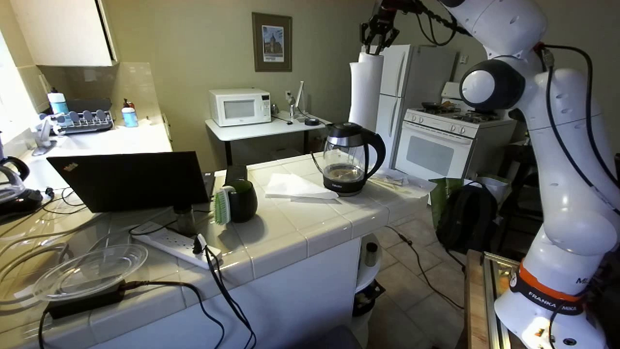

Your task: Remove the paper towels from the rack and them on the table

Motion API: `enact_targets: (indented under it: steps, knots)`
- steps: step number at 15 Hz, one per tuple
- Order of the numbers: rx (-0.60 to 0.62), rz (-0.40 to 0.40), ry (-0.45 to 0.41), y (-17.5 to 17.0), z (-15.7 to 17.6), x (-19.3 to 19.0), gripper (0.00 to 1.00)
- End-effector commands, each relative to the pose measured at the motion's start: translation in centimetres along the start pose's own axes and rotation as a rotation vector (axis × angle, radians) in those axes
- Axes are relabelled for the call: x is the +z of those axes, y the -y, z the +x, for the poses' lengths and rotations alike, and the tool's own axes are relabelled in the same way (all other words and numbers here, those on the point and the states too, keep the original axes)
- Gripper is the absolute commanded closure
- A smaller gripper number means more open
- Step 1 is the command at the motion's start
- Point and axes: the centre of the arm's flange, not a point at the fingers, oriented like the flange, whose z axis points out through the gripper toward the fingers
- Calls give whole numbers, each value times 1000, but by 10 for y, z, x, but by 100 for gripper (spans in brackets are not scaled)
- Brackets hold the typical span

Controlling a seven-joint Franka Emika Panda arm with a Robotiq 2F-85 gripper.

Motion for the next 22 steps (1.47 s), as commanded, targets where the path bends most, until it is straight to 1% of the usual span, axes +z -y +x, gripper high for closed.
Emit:
enact_targets:
  steps: [1,8,12,17,22]
  knots:
    - [28,16,34,8,30,-39,38]
    - [60,45,87,-5,28,-64,38]
    - [75,69,79,-11,29,-74,38]
    - [96,97,91,-20,33,-88,38]
    - [115,114,70,-32,33,-106,38]
